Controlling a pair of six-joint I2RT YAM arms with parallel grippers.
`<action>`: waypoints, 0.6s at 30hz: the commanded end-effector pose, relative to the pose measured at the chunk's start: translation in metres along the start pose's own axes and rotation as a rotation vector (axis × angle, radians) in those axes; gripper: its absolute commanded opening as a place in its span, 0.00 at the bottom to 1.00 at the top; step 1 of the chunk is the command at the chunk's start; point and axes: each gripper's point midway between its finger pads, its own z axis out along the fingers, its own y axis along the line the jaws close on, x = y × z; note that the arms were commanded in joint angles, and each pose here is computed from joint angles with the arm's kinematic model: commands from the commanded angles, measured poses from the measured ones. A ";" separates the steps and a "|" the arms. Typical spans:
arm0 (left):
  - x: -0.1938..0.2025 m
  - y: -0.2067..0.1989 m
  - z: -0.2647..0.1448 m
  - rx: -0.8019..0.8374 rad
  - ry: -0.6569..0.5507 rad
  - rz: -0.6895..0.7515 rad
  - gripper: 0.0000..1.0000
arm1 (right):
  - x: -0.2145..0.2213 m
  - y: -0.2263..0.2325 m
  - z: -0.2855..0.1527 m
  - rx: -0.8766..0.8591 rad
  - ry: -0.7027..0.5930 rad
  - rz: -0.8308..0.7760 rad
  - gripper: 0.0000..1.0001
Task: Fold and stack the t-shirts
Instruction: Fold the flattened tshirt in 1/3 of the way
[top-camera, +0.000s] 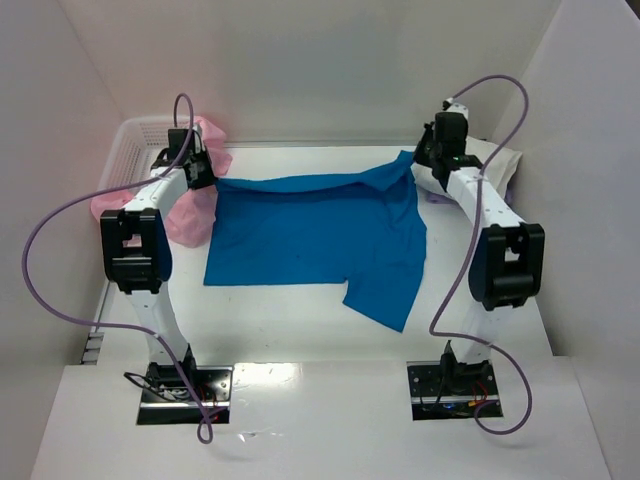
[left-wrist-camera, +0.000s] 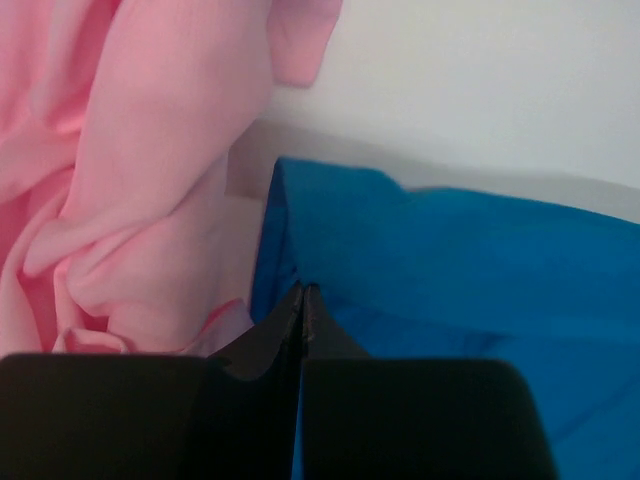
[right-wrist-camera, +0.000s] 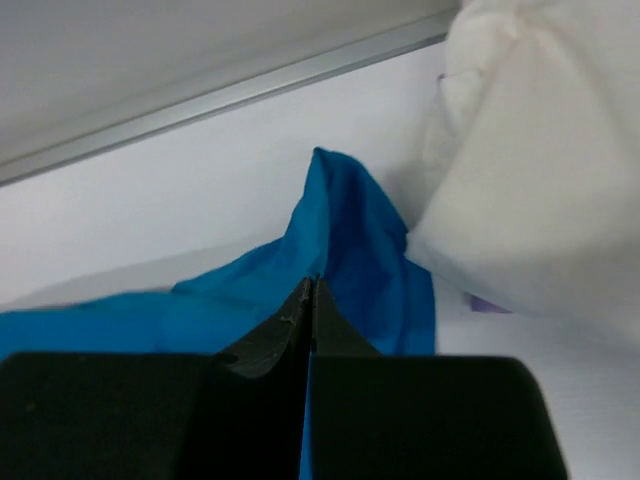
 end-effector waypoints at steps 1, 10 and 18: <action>0.006 0.006 -0.007 0.022 0.009 0.004 0.00 | -0.053 -0.017 -0.042 0.008 -0.154 0.055 0.00; 0.017 0.012 -0.016 0.019 0.031 0.016 0.00 | -0.010 -0.026 -0.067 -0.016 -0.060 0.063 0.00; 0.040 0.015 -0.029 0.019 0.085 0.011 0.00 | 0.064 -0.044 -0.073 0.006 0.092 0.095 0.00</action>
